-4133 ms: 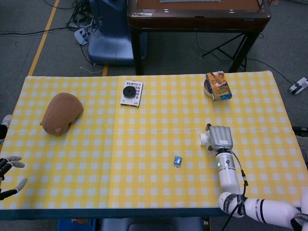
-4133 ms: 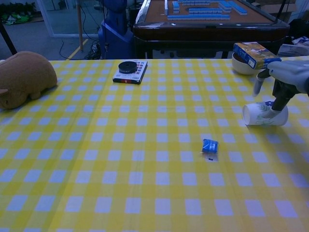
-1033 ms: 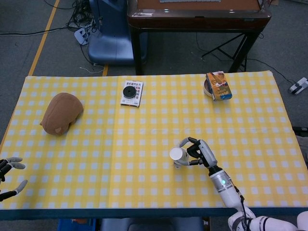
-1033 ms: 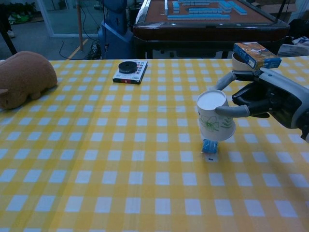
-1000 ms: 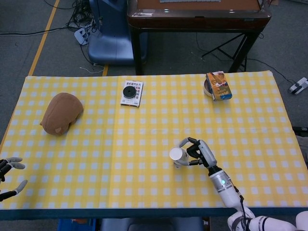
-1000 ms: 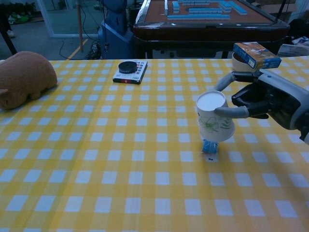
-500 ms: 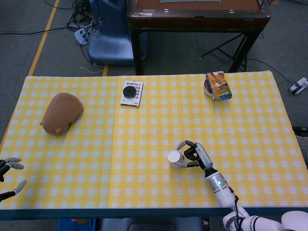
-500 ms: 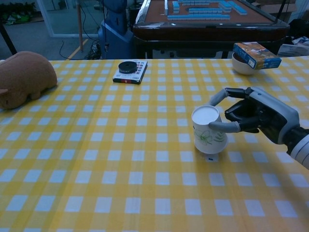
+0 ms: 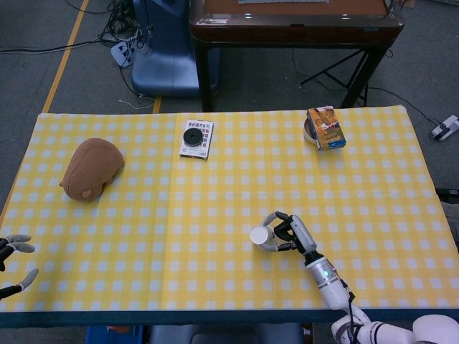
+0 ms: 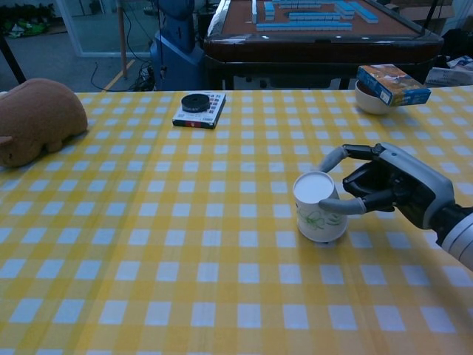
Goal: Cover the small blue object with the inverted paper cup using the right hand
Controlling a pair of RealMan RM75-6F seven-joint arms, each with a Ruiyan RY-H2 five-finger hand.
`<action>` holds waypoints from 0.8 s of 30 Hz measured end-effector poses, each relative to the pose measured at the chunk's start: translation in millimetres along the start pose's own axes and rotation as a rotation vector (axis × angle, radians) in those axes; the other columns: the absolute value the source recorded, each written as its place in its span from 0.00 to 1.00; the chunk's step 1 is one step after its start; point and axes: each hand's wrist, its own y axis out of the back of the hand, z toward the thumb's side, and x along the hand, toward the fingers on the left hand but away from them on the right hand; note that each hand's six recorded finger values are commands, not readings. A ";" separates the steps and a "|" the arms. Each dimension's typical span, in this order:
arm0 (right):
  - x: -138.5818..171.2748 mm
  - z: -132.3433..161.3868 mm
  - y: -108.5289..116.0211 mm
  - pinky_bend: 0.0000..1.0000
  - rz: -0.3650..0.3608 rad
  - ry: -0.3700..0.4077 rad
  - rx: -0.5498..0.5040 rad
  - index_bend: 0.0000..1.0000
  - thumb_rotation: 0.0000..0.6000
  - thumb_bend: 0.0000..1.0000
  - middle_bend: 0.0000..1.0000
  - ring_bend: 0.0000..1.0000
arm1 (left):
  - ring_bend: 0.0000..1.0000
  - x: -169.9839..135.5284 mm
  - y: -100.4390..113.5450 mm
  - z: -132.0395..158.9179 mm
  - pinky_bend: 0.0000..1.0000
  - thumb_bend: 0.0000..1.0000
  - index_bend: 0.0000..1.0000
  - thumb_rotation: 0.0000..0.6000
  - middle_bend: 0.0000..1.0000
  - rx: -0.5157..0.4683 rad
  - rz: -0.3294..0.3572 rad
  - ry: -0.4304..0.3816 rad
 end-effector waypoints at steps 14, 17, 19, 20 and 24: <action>15.1 14.3 9.1 1.00 0.002 0.031 0.003 0.28 1.00 0.00 1.00 1.00 | 0.29 0.7 -3.0 1.5 0.59 0.26 0.51 1.00 0.32 0.010 -0.012 -0.003; 19.6 22.4 15.7 1.00 -0.013 0.051 0.024 0.28 1.00 0.00 1.00 1.00 | 0.29 0.6 -3.4 1.9 0.59 0.26 0.51 1.00 0.32 0.013 -0.013 -0.004; 23.0 26.6 20.6 1.00 -0.024 0.059 0.061 0.28 1.00 0.00 1.00 1.00 | 0.29 0.6 -3.5 1.8 0.59 0.26 0.51 1.00 0.32 0.014 -0.014 -0.003; 24.6 28.2 22.8 1.00 -0.029 0.062 0.084 0.29 1.00 0.00 1.00 1.00 | 0.29 0.6 -3.7 1.6 0.59 0.26 0.51 1.00 0.32 0.015 -0.014 -0.003; 34.0 35.3 35.9 1.00 -0.058 0.071 0.255 0.37 1.00 0.00 0.97 0.93 | 0.29 1.1 -4.6 1.4 0.59 0.26 0.51 1.00 0.32 0.019 -0.017 0.000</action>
